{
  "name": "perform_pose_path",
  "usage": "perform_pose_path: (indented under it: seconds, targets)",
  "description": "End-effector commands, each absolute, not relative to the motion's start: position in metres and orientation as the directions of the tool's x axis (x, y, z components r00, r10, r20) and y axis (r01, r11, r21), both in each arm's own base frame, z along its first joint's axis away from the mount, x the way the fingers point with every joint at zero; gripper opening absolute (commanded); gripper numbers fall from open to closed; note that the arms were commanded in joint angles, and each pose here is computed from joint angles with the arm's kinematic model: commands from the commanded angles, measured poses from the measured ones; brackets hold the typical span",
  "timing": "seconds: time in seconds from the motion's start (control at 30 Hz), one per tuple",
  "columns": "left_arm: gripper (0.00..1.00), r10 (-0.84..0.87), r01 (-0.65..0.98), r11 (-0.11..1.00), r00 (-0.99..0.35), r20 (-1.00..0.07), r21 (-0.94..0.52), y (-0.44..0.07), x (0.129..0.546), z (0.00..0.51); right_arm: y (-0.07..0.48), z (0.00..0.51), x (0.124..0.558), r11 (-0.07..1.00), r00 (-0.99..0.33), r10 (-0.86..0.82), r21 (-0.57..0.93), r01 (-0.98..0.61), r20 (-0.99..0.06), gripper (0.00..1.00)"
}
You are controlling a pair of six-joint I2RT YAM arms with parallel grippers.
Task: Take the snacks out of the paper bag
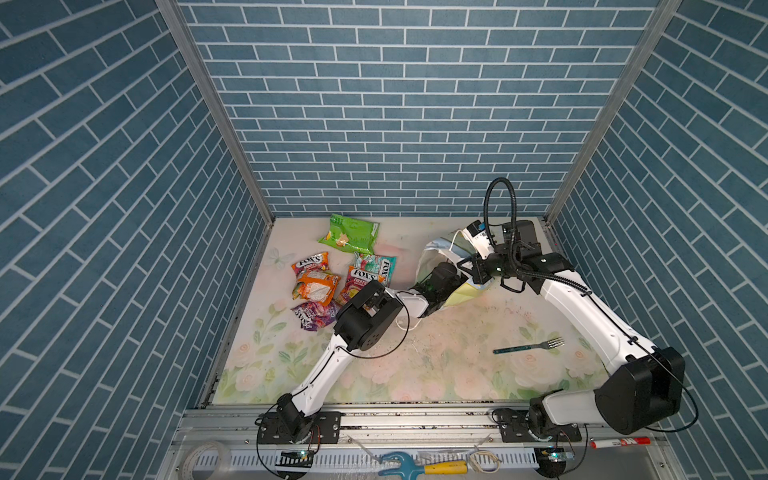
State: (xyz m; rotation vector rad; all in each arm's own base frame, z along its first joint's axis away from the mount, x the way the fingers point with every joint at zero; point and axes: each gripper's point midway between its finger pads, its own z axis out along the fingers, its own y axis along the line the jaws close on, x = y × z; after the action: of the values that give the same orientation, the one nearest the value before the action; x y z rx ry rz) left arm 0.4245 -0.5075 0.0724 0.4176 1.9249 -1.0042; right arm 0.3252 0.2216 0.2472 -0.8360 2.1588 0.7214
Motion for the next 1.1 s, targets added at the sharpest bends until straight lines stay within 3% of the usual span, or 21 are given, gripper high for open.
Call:
perform_pose_path:
  seconds: [0.0, 0.83, 1.07]
  targets:
    - [1.00, -0.138, 0.621, 0.601, -0.540, -0.831, -0.503, -0.504, 0.426, 0.095, 0.229, 0.268, 0.319, 0.576, -0.465, -0.377, 0.191, -0.795, -0.801, 0.00]
    - [1.00, -0.038, 0.651, 0.542, -0.613, -0.789, -0.532, -0.556, 0.444, 0.088, 0.239, 0.281, 0.320, 0.527, -0.452, -0.416, 0.196, -0.827, -0.789, 0.00]
    - [1.00, -0.017, 0.722, 0.414, -0.602, -0.798, -0.554, -0.584, 0.436, 0.109, 0.243, 0.282, 0.315, 0.507, -0.451, -0.413, 0.211, -0.836, -0.791, 0.00]
